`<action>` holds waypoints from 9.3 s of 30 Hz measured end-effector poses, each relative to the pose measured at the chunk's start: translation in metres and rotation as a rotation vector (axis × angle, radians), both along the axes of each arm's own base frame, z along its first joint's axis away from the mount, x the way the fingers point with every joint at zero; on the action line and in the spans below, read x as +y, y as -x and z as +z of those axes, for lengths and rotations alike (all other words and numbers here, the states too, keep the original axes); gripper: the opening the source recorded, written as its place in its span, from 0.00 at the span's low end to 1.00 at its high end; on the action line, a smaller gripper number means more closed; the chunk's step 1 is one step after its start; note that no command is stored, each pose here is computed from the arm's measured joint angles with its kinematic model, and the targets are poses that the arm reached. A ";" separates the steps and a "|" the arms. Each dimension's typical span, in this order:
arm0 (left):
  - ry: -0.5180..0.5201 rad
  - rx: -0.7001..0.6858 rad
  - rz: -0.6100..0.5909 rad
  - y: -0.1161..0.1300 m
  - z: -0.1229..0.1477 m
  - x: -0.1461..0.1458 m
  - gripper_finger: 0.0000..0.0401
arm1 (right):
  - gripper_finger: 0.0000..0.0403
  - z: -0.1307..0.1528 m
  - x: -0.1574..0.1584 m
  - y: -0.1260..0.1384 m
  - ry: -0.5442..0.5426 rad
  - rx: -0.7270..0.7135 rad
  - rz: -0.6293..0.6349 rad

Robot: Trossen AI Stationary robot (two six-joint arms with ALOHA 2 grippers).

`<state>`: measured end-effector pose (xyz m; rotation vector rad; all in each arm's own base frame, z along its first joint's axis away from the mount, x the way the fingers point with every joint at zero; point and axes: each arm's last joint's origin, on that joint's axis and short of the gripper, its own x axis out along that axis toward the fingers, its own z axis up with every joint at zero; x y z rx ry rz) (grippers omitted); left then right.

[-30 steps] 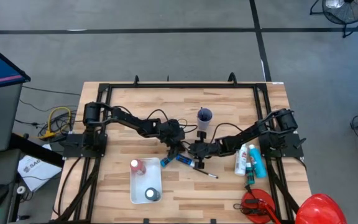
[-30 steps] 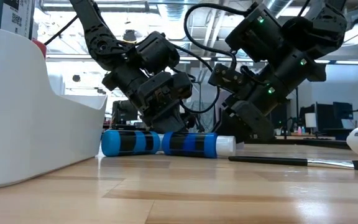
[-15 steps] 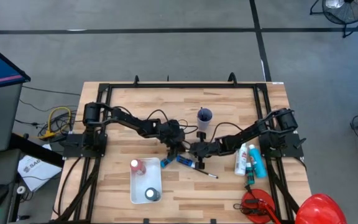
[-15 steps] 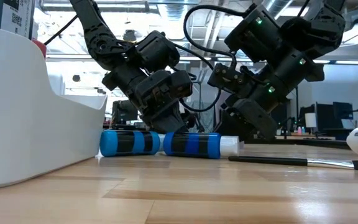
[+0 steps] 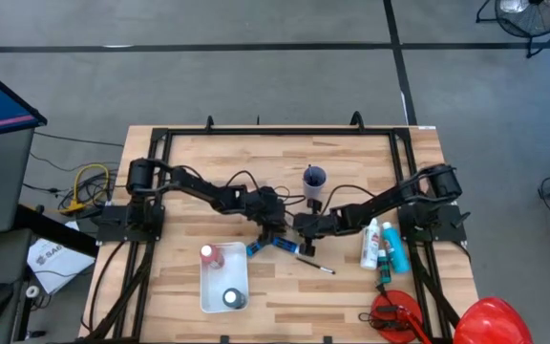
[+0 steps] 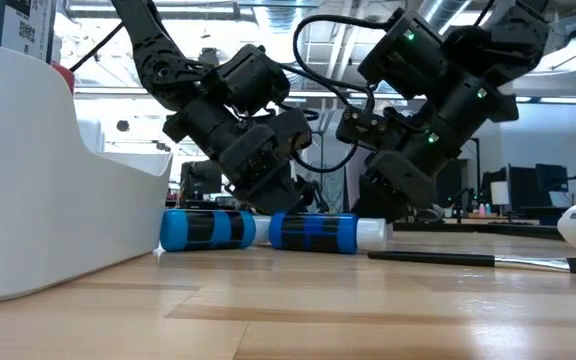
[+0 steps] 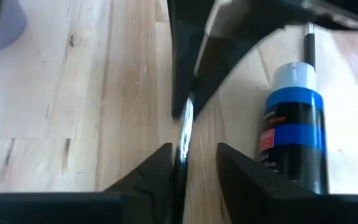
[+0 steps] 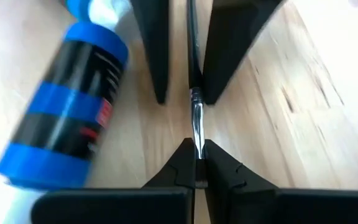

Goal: Pick & Place Paint Supplies
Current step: Put the silver paint brush into the violet cup, then put the white paint bottle into the white bin

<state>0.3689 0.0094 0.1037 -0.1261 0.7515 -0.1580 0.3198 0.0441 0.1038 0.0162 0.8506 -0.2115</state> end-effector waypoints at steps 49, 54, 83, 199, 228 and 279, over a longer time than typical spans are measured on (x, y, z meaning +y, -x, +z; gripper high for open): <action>-0.062 0.025 0.022 0.010 0.026 -0.013 0.02 | 0.32 0.059 0.015 -0.020 0.007 0.149 -0.054; -0.063 0.040 0.023 0.020 0.024 -0.013 0.02 | 0.33 0.085 0.024 -0.010 0.122 0.059 -0.079; 0.189 -0.854 0.043 0.073 0.110 -0.030 0.02 | 0.33 0.132 0.039 0.067 0.057 -1.115 0.065; 0.180 -0.606 0.287 0.076 0.082 -0.034 0.85 | 0.03 0.139 0.021 0.023 0.249 -0.597 -0.188; 0.170 -0.607 0.307 0.076 0.082 -0.027 0.87 | 0.03 0.092 -0.034 0.083 0.319 -0.486 -0.465; 0.154 -0.503 0.096 0.072 0.079 -0.034 0.76 | 0.39 0.133 0.037 0.065 0.275 -0.594 -0.133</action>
